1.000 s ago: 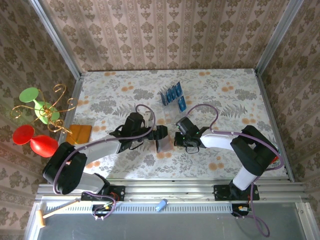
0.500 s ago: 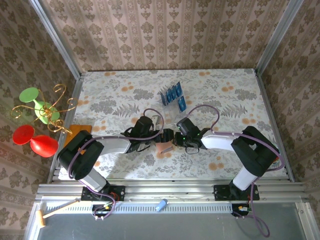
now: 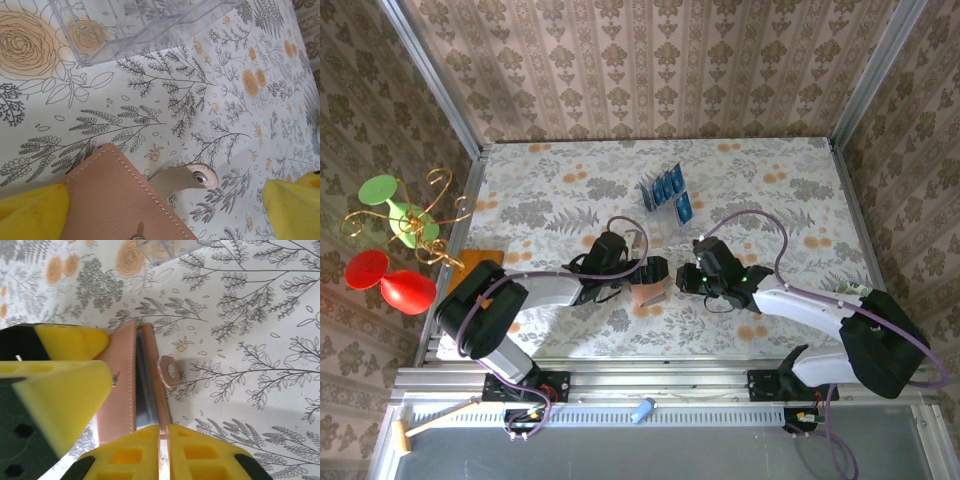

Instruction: Put the credit cards into the card holder

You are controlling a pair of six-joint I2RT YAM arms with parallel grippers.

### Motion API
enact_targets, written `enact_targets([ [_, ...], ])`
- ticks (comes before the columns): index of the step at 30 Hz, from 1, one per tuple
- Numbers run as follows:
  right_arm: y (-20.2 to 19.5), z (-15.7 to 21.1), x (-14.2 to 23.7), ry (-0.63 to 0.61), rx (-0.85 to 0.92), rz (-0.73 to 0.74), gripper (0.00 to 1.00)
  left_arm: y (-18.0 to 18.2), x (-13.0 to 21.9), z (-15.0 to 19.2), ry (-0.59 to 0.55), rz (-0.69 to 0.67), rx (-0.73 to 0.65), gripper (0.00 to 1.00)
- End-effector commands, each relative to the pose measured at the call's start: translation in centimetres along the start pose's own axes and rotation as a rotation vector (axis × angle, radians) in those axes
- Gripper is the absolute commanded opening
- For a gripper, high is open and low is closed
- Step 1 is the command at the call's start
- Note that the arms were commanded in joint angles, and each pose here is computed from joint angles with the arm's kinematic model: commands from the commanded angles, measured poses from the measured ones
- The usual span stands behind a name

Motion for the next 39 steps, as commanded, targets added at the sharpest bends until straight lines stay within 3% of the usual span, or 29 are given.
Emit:
enact_targets([
  [1, 1.6, 0.3, 0.0, -0.001, -0.007, -0.083, 0.10, -0.3, 0.8, -1.1, -0.021, -0.016, -0.008, 1.00],
  [7, 3.6, 1.2, -1.7, 0.005, -0.018, -0.148, 0.04, -0.1, 0.8, -1.3, -0.027, -0.019, 0.007, 1.00],
  [18, 2.6, 3.0, -5.2, 0.038, -0.048, -0.119, 0.00, 0.0, 0.9, -1.4, -0.025, -0.018, 0.014, 1.00],
  [26, 1.6, 4.4, -6.9, 0.079, -0.063, -0.106, 0.00, 0.5, 3.0, -4.7, -0.051, -0.045, 0.020, 1.00],
  [34, 1.3, 4.8, -7.1, 0.096, -0.061, -0.095, 0.00, 4.2, 6.3, -4.5, 0.050, -0.367, -0.069, 1.00],
  [39, 1.2, 4.9, -7.2, 0.102, -0.059, -0.087, 0.00, 6.2, 6.7, -2.9, 0.102, -0.477, -0.130, 1.00],
])
Point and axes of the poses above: each hand's point on the last joint's axis, 136 mm out from that joint toward the fingers, its own x axis back along the fingers, its own y axis along the line the jaws close on, z = x × y, the point moved 3 cm from there along x, back along the fingers, and after that the axes turned 6 degrees about x, right-handed, at the moved point
